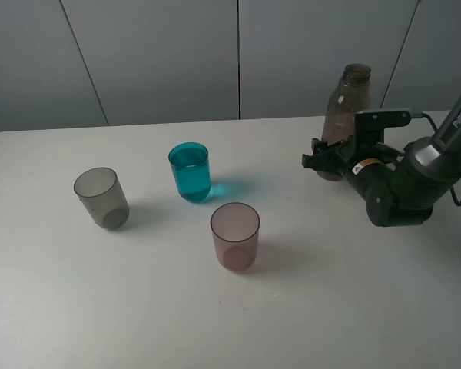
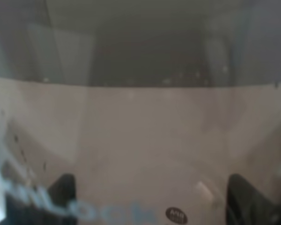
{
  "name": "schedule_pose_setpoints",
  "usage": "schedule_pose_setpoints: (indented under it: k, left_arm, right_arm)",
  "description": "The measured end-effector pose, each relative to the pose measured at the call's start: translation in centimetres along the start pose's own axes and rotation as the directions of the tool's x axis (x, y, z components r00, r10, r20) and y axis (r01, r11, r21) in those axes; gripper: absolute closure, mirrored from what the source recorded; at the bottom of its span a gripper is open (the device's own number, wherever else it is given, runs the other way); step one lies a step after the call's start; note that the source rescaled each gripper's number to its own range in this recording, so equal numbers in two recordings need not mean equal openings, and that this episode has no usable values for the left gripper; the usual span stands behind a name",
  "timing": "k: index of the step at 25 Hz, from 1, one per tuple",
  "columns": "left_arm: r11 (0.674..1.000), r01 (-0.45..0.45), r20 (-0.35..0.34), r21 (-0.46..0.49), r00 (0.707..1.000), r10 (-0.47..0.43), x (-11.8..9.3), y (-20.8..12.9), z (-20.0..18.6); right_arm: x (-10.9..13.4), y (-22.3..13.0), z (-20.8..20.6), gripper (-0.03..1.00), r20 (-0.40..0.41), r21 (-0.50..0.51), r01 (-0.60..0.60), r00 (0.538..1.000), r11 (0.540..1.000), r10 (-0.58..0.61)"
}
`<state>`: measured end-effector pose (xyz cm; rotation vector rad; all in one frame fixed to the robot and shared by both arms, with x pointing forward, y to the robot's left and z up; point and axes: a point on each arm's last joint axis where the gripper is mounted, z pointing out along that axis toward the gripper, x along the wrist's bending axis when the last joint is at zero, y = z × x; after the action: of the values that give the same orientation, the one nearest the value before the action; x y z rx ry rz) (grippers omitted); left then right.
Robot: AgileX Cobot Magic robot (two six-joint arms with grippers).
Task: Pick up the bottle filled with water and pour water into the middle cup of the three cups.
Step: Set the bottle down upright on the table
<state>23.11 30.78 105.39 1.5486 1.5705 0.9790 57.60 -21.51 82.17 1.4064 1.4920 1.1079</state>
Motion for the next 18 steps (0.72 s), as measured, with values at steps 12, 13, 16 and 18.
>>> schedule_pose_setpoints:
  k: [12,13,16,18]
  left_arm:
    - [1.0,0.0,0.0,0.0,1.0,0.0,0.0,0.0,0.0]
    - [1.0,0.0,0.0,0.0,1.0,0.0,0.0,0.0,0.0]
    - [1.0,0.0,0.0,0.0,1.0,0.0,0.0,0.0,0.0]
    - [1.0,0.0,0.0,0.0,1.0,0.0,0.0,0.0,0.0]
  right_arm:
    - [0.1,1.4,-0.8,0.27,-0.01,0.08,-0.006,1.0,0.997,0.006]
    - [0.2,1.7,-1.0,0.27,-0.012,0.085,-0.003,1.0,0.996,0.004]
    - [0.2,2.3,-1.6,0.27,-0.018,0.124,0.007,1.0,0.992,-0.005]
    - [0.1,2.4,-2.2,0.27,-0.021,0.15,0.008,1.0,0.989,-0.005]
